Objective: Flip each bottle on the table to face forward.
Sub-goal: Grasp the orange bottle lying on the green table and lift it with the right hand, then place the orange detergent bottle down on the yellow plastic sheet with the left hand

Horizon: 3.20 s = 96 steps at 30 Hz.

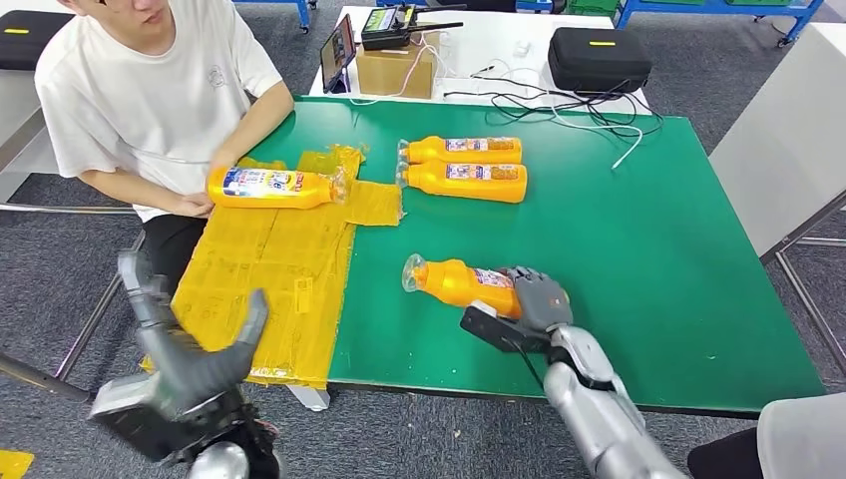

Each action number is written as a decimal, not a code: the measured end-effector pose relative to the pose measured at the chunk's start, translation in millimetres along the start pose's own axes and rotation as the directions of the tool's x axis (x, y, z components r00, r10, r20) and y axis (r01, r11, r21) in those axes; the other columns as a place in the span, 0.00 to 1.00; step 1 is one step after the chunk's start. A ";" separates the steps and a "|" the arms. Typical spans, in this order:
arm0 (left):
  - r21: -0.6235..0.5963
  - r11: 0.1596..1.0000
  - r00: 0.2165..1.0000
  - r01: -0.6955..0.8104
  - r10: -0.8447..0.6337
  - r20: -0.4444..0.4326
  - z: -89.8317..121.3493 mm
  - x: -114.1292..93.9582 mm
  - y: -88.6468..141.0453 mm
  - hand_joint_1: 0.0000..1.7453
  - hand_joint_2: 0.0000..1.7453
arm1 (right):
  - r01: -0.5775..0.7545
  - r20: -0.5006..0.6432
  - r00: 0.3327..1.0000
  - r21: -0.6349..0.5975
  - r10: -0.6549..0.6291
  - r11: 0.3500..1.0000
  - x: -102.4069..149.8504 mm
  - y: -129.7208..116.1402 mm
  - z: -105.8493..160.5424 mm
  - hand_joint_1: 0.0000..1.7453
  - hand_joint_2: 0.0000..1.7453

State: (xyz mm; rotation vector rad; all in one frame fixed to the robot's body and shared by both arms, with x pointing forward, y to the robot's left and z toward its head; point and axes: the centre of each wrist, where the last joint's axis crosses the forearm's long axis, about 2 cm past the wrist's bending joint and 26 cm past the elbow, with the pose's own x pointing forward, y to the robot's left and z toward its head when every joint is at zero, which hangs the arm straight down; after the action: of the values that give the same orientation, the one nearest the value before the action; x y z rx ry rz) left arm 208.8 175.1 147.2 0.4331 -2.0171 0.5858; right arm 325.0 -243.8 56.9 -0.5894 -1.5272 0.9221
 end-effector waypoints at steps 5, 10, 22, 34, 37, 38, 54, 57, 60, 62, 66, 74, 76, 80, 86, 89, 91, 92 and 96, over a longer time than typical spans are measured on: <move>0.005 0.999 0.961 -0.039 0.038 -0.273 35.2 -47.1 -0.4 0.00 1.00 | 0.216 0.115 0.976 -0.341 -0.187 0.915 22.5 14.6 42.9 1.00 1.00; -0.050 0.993 0.915 -0.109 0.081 -0.394 53.2 -61.2 -1.5 0.00 1.00 | 0.263 0.231 0.959 -0.527 -0.161 0.808 36.9 1.8 53.5 1.00 1.00; -0.307 0.759 0.743 -0.575 0.326 -0.585 75.7 -48.3 -13.5 0.00 1.00 | 0.432 0.387 0.872 -0.324 -0.298 0.842 77.1 15.9 54.0 1.00 1.00; -0.303 0.732 0.725 -0.610 0.362 -0.585 74.2 -45.1 -14.9 0.00 1.00 | 0.437 0.472 0.803 -0.048 -0.365 0.898 115.2 58.0 68.2 1.00 1.00; -0.302 0.683 0.690 -0.665 0.408 -0.597 72.9 -42.4 -15.2 0.00 1.00 | 0.436 0.483 0.789 -0.005 -0.380 0.900 119.7 60.7 63.1 1.00 1.00; -0.305 0.664 0.679 -0.683 0.423 -0.600 72.4 -41.7 -15.3 0.00 1.00 | 0.434 0.491 0.782 0.012 -0.383 0.901 122.3 61.8 60.1 1.00 1.00; -0.391 0.684 0.765 -0.615 0.401 -0.504 65.2 -39.0 -12.1 0.00 1.00 | 0.489 0.469 0.770 0.001 -0.432 0.872 134.8 59.4 39.3 1.00 1.00; -0.398 0.715 0.793 -0.574 0.366 -0.487 67.6 -39.8 -10.3 0.00 1.00 | 0.502 0.450 0.779 -0.030 -0.437 0.864 130.5 55.7 38.2 1.00 1.00; -0.383 0.748 0.804 -0.542 0.330 -0.495 71.8 -40.9 -9.0 0.00 1.00 | 0.502 0.443 0.783 -0.039 -0.436 0.864 126.8 53.4 39.4 1.00 1.00; -0.352 0.761 0.786 -0.545 0.317 -0.530 73.3 -41.9 -8.6 0.00 1.00 | 0.507 0.438 0.781 -0.025 -0.446 0.862 126.5 55.8 42.7 1.00 1.00; -0.257 0.770 0.693 -0.584 0.308 -0.652 74.1 -44.2 -7.5 0.00 1.00 | 0.521 0.424 0.774 -0.002 -0.471 0.854 128.7 62.8 49.2 1.00 1.00; -0.208 0.798 0.661 -0.566 0.289 -0.692 75.0 -48.4 -3.4 0.00 1.00 | 0.517 0.385 0.769 0.094 -0.510 0.851 138.1 79.9 54.7 1.00 1.00; -0.205 0.801 0.660 -0.562 0.285 -0.695 76.7 -48.7 -1.4 0.00 1.00 | 0.493 0.378 0.783 0.110 -0.495 0.863 140.1 83.6 55.0 1.00 1.00; -0.195 0.798 0.641 -0.570 0.284 -0.713 78.3 -48.9 0.3 0.00 1.00 | 0.442 0.393 0.797 0.139 -0.459 0.886 143.7 88.7 53.7 1.00 1.00; -0.191 0.798 0.641 -0.571 0.289 -0.711 76.3 -47.2 -0.4 0.00 1.00 | 0.402 0.401 0.797 0.206 -0.452 0.892 152.9 97.9 56.9 1.00 1.00; -0.192 0.805 0.652 -0.562 0.287 -0.702 75.3 -46.2 -0.8 0.00 1.00 | 0.387 0.402 0.800 0.223 -0.446 0.895 155.2 99.7 57.0 1.00 1.00; -0.199 0.807 0.663 -0.555 0.286 -0.692 74.8 -45.3 -1.2 0.00 1.00 | 0.382 0.402 0.801 0.229 -0.444 0.896 156.7 99.8 56.0 1.00 1.00; -0.204 0.807 0.669 -0.554 0.286 -0.686 74.6 -44.7 -1.4 0.00 1.00 | 0.381 0.402 0.801 0.230 -0.444 0.896 157.2 99.6 55.5 1.00 1.00; -0.244 0.804 0.704 -0.541 0.275 -0.654 74.4 -41.7 -2.3 0.00 1.00 | 0.388 0.395 0.800 0.235 -0.452 0.891 159.0 99.5 54.5 1.00 1.00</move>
State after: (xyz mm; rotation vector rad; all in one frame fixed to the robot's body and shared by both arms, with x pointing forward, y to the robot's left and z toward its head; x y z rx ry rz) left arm 177.6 133.7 79.5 -0.4636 -1.5455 0.4552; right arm 230.6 -73.1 67.2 0.0903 -1.8767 0.8351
